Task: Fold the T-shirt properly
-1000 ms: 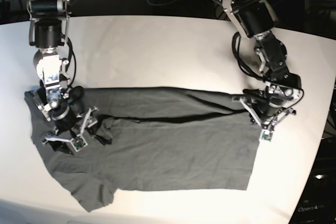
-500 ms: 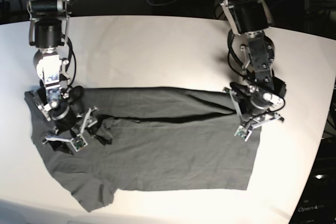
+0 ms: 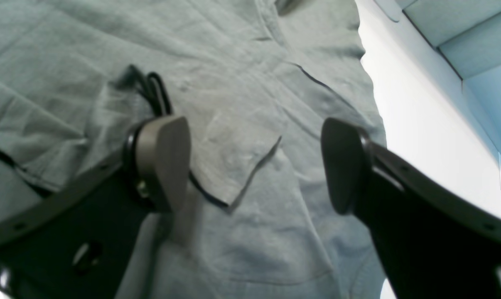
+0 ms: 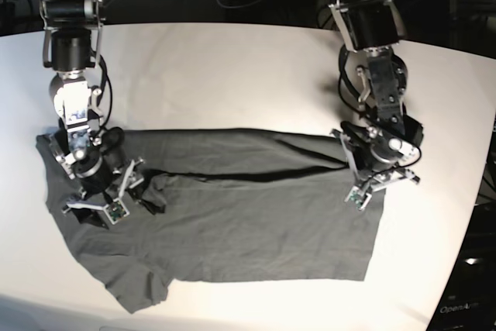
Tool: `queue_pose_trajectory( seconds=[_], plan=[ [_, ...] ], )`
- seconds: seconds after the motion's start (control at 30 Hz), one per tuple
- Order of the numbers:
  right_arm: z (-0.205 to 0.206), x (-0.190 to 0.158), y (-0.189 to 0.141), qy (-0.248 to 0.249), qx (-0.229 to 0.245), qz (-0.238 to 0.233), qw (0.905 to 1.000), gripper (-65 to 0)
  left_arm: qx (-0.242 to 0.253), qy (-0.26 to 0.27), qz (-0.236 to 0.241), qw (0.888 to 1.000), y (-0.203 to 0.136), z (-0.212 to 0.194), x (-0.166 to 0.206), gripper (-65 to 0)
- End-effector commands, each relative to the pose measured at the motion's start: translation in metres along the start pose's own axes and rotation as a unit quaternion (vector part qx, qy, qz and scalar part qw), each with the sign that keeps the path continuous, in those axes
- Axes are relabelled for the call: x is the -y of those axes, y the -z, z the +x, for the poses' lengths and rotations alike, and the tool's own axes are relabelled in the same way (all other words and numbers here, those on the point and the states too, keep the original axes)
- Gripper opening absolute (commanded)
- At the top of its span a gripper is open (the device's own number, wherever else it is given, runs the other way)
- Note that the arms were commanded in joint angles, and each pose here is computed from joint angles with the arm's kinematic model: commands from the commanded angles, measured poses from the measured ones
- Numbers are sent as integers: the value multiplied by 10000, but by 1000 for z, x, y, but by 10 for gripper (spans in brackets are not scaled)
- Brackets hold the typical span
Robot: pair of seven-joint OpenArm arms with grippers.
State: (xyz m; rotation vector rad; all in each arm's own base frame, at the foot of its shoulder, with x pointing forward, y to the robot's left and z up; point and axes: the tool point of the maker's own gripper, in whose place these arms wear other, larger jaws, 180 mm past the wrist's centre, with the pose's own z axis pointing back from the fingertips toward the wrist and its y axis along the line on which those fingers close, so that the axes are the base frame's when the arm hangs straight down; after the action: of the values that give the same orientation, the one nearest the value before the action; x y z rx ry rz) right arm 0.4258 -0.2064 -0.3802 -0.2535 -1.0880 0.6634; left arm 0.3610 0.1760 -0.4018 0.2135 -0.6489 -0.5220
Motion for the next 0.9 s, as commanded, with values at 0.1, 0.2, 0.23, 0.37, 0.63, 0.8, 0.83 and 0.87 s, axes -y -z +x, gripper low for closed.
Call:
queue_pose_trajectory(
  seconds=[0.1,0.2,0.23,0.37,0.63,0.8,0.83,0.87],
  plan=[
    [20,19,0,-43,287,-206,9994,-170,185,59,238,9995,-5,12,-21,-482],
    [20,19,0,-43,287,-206,9994,-170,176,71,251,9995,-5,11,-23,-398],
    [20,19,0,-43,287,-206,9994,-170,157,114,272,9994,-6,9,-25,-375],
    [20,18,1,-48,289,-200,9994,-170,178,530,188,9983,-5,16,-15,-354],
    [20,18,1,-48,289,-200,9994,-170,146,1025,51,9946,-1,20,0,-354],
    [19,19,0,-64,283,-201,9994,-170,-243,1338,65,9907,10,3,1,-354],
    [20,19,0,-58,286,-198,9994,-170,-309,1363,35,9902,12,-1,3,-354],
    [20,19,0,-58,286,-198,9994,-170,-362,1388,34,9897,13,-4,3,-354]
  ],
)
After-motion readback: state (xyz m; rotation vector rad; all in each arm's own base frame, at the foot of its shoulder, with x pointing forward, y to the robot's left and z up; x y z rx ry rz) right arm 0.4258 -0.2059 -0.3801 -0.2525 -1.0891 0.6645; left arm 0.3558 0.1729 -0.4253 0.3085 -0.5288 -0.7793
